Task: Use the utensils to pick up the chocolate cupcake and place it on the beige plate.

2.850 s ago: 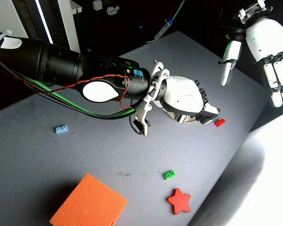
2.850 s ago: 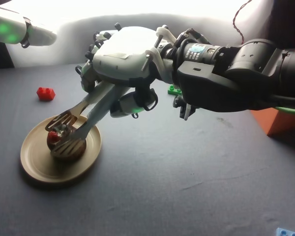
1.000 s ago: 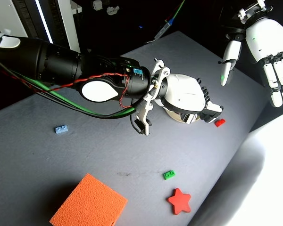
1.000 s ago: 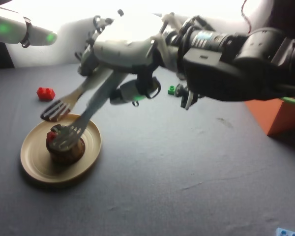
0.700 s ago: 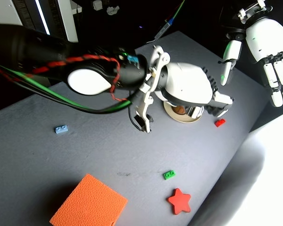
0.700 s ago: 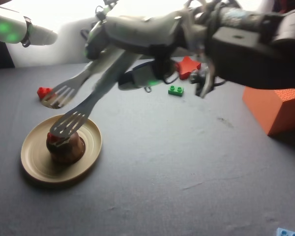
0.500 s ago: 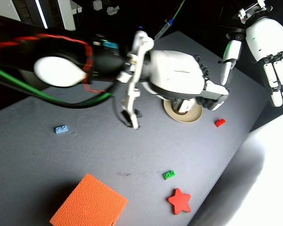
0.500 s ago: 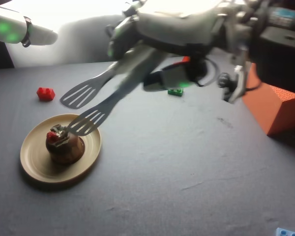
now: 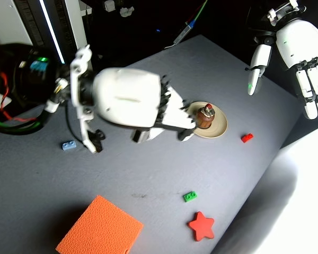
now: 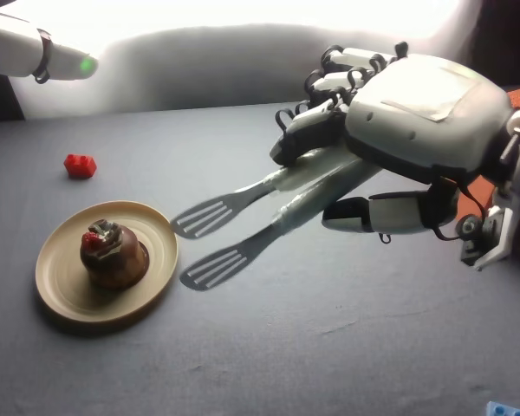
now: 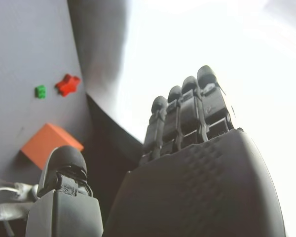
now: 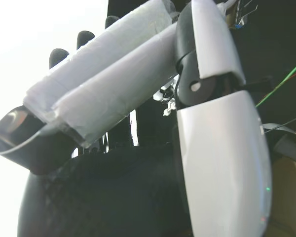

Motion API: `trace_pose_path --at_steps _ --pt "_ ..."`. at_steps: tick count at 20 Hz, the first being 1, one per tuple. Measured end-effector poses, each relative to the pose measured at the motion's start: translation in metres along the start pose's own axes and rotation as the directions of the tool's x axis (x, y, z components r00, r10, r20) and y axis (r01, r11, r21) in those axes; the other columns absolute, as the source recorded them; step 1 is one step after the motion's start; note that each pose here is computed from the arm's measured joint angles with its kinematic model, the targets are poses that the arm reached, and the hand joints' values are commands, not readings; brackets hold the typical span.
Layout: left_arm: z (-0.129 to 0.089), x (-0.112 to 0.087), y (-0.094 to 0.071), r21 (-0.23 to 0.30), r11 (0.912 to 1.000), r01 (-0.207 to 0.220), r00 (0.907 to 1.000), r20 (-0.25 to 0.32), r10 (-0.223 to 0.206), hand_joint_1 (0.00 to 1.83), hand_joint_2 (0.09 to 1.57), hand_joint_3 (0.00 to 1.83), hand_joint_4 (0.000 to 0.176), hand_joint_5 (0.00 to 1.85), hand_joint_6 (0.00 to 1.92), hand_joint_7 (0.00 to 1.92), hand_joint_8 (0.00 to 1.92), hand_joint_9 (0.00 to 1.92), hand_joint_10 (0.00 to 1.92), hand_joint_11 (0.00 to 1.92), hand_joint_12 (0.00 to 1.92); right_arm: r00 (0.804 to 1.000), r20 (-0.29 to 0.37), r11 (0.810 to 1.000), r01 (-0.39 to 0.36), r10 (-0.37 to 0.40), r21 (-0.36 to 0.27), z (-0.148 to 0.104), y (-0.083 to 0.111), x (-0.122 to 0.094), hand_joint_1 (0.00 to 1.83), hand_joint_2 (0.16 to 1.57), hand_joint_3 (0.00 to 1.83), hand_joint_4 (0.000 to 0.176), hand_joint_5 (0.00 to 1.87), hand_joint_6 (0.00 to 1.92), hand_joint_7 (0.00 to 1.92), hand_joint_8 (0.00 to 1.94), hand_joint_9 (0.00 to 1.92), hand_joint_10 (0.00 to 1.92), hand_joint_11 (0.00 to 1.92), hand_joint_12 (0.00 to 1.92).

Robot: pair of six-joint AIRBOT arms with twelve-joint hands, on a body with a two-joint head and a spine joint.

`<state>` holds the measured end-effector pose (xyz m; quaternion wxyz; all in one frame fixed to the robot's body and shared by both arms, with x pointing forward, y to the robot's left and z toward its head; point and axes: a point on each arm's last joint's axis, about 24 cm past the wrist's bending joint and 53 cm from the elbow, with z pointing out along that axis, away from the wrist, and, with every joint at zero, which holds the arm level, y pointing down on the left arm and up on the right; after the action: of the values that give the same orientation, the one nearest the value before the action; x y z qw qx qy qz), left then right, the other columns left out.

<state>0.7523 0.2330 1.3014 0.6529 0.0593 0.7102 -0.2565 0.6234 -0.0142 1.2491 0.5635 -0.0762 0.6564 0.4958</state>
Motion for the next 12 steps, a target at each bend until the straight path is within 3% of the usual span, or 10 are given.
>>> trace_pose_path --at_steps 2,4,5,6,7,9,10,11,12 --pt "0.0 0.0 0.0 -0.002 1.0 0.0 1.0 0.001 0.0 0.14 1.14 0.0 0.0 0.07 0.0 0.05 0.0 0.04 0.0 0.0 0.14 0.999 0.037 1.0 0.013 -0.013 -0.013 -0.005 -0.002 0.004 1.1 1.22 0.0 0.0 0.78 1.28 0.91 0.07 0.44 0.98 0.1 1.52" --pt "0.0 0.0 0.0 -0.002 1.0 0.0 1.0 0.001 0.0 0.11 1.15 0.0 0.0 0.05 0.0 0.02 0.0 0.02 0.0 0.0 0.1 0.998 0.028 0.999 0.048 -0.048 -0.016 -0.006 -0.003 0.018 1.1 1.22 0.0 0.0 0.76 1.29 0.92 0.07 0.45 0.98 0.1 1.51" --pt "0.0 0.0 0.0 0.0 1.0 0.001 1.0 0.001 -0.001 0.12 1.15 0.0 0.0 0.05 0.0 0.03 0.0 0.02 0.0 0.0 0.1 0.999 0.021 0.999 0.05 -0.05 -0.017 -0.006 -0.006 0.025 1.15 1.22 0.0 0.0 0.81 1.25 0.81 1.06 0.47 0.98 0.12 1.52" --pt "0.0 0.0 0.0 0.001 1.0 0.001 1.0 0.001 -0.001 0.12 1.14 0.0 0.0 0.05 0.0 0.04 0.0 0.03 0.0 0.0 0.14 0.999 0.006 0.999 0.047 -0.047 -0.006 -0.006 -0.012 0.033 1.11 1.22 0.0 0.0 0.78 1.28 0.7 0.77 0.47 0.97 0.13 1.5" --pt "0.0 0.0 0.0 0.001 1.0 0.0 1.0 0.001 0.0 0.13 1.14 0.0 0.0 0.05 0.0 0.04 0.0 0.03 0.0 0.0 0.14 0.999 -0.001 0.999 0.046 -0.046 0.003 -0.006 -0.016 0.036 1.1 1.23 0.0 0.0 0.76 1.3 0.73 0.55 0.48 0.95 0.14 1.48" --pt "0.0 0.0 0.0 -0.002 1.0 0.0 1.0 0.001 0.0 0.1 1.15 0.0 0.0 0.06 0.0 0.04 0.0 0.03 0.0 0.0 0.13 1.0 -0.001 0.999 0.019 -0.019 0.049 -0.008 -0.034 0.038 1.1 1.22 0.0 0.0 0.76 1.3 0.8 0.36 0.47 0.95 0.14 1.49" --pt "0.0 0.0 0.001 -0.002 1.0 0.0 1.0 0.001 0.0 0.12 1.15 0.0 0.0 0.06 0.0 0.03 0.0 0.03 0.0 0.0 0.11 1.0 0.003 0.998 0.01 -0.011 0.069 -0.009 -0.042 0.037 1.14 1.23 0.0 0.0 0.77 1.28 0.76 1.17 0.47 0.98 0.13 1.51" --pt "0.0 0.0 0.0 -0.001 1.0 0.0 1.0 0.001 0.0 0.14 1.14 0.0 0.0 0.07 0.0 0.05 0.0 0.05 0.0 0.0 0.15 1.0 0.013 0.996 -0.008 0.007 0.09 -0.01 -0.049 0.035 1.14 1.25 0.0 0.017 0.74 1.32 0.72 1.38 0.44 1.01 0.11 1.53" --pt "0.0 0.0 0.0 -0.001 1.0 0.0 1.0 0.001 0.0 0.11 1.14 0.0 0.0 0.07 0.0 0.05 0.0 0.05 0.0 0.0 0.18 1.0 0.015 0.995 -0.017 0.016 0.099 -0.011 -0.053 0.035 1.1 1.24 0.0 0.0 0.74 1.33 0.64 0.89 0.43 1.01 0.13 1.52"
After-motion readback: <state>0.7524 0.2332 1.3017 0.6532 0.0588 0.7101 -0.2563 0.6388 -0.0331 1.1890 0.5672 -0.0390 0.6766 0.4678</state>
